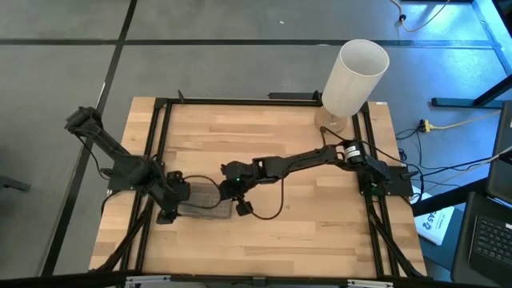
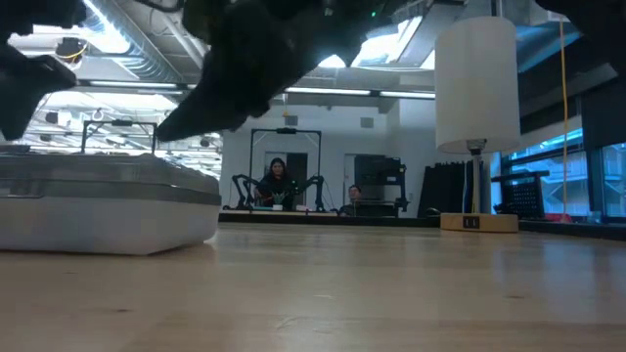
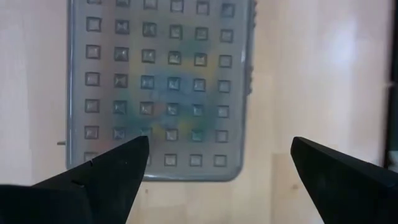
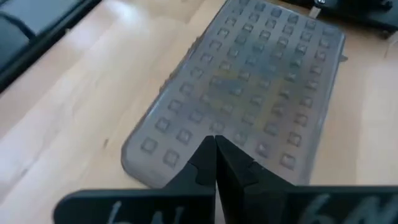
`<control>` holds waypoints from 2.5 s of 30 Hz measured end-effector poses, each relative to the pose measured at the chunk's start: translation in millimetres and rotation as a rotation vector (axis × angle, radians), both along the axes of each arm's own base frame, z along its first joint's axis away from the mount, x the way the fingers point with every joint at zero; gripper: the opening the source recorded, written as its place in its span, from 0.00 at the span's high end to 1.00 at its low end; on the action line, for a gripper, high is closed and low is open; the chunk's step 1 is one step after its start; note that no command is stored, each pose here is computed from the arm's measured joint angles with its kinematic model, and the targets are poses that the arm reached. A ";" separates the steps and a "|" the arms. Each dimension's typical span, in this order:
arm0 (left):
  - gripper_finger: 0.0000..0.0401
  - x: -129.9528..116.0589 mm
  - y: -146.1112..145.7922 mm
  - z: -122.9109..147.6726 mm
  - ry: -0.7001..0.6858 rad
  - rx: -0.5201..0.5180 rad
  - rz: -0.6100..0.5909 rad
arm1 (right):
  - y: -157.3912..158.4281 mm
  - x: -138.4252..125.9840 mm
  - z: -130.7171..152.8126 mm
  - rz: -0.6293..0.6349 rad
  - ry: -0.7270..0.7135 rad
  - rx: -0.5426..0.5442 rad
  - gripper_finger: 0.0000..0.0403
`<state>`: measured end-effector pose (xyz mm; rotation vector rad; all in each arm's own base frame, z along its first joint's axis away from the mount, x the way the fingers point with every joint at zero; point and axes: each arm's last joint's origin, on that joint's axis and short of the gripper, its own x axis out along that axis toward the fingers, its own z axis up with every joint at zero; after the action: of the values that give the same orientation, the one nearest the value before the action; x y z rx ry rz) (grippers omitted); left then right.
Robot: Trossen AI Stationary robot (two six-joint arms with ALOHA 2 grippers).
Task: Pack school essentials
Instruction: Close the transparent supply box, then return to Home Position
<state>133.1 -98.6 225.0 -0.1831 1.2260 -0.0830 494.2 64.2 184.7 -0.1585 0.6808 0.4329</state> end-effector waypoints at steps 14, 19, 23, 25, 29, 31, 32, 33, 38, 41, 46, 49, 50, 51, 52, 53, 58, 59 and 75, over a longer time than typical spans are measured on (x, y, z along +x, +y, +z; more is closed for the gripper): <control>0.03 20.6 -17.6 -31.6 0.086 0.154 -0.008 | -6.8 3.5 -29.3 -0.117 0.120 0.039 0.99; 0.03 22.5 -16.2 -33.2 0.078 0.185 0.009 | -16.5 1.6 -27.0 -0.138 0.138 0.022 0.99; 0.03 19.4 -11.8 -25.8 0.041 0.165 0.023 | -20.3 -3.1 -16.1 -0.143 0.139 -0.010 0.99; 0.03 16.3 -8.6 -18.0 0.000 0.155 0.031 | -21.2 -6.3 -10.1 -0.145 0.139 -0.040 0.99; 0.03 6.5 -0.3 -2.7 -0.069 0.121 0.040 | -24.5 -16.1 7.5 -0.202 0.159 -0.119 0.99; 0.03 1.5 3.5 5.2 -0.114 0.096 0.024 | -26.6 -22.2 20.1 -0.234 0.161 -0.159 0.99; 0.03 -0.4 5.0 8.7 -0.138 0.079 0.022 | -27.4 -24.8 26.0 -0.246 0.160 -0.174 0.99; 0.03 -2.0 6.2 11.9 -0.158 0.062 0.023 | -28.3 -27.3 30.2 -0.258 0.163 -0.188 0.99; 0.03 -10.0 12.4 24.4 -0.242 0.002 0.027 | -30.4 -38.6 53.0 -0.302 0.157 -0.213 0.99; 0.03 -14.7 16.4 29.6 -0.279 0.000 -0.010 | -31.6 -45.8 68.2 -0.322 0.144 -0.225 0.99; 0.03 -22.6 25.8 38.0 -0.341 -0.022 -0.011 | -34.2 -63.2 93.3 -0.321 0.151 -0.235 0.99; 0.03 -28.4 31.9 43.5 -0.393 -0.020 -0.031 | -35.9 -77.4 109.0 -0.321 0.173 -0.228 0.99; 0.03 -30.7 33.8 45.5 -0.415 -0.018 -0.040 | -36.2 -81.5 112.7 -0.322 0.182 -0.228 0.99; 0.03 -32.8 35.8 47.5 -0.440 -0.012 -0.038 | -36.5 -85.9 117.5 -0.325 0.177 -0.224 0.99; 0.03 -34.5 37.6 49.6 -0.469 -0.003 -0.030 | -36.9 -91.4 121.6 -0.329 0.174 -0.218 0.99; 0.03 -36.2 39.7 51.3 -0.496 0.012 -0.019 | -37.3 -97.4 124.9 -0.335 0.172 -0.210 0.99; 0.03 -43.7 47.4 56.8 -0.574 0.049 0.005 | -40.1 -135.0 125.6 -0.381 0.132 -0.156 0.99; 0.03 -44.7 48.4 57.5 -0.584 0.054 0.013 | -40.7 -143.6 125.0 -0.392 0.100 -0.137 0.99; 0.03 -50.2 54.9 50.7 -0.744 0.090 0.013 | -48.8 -276.7 63.0 -0.400 -0.478 0.137 0.99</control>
<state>83.0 -43.7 275.6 -0.0679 0.4857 -0.0743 217.5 15.4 247.8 0.0087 0.1998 0.0475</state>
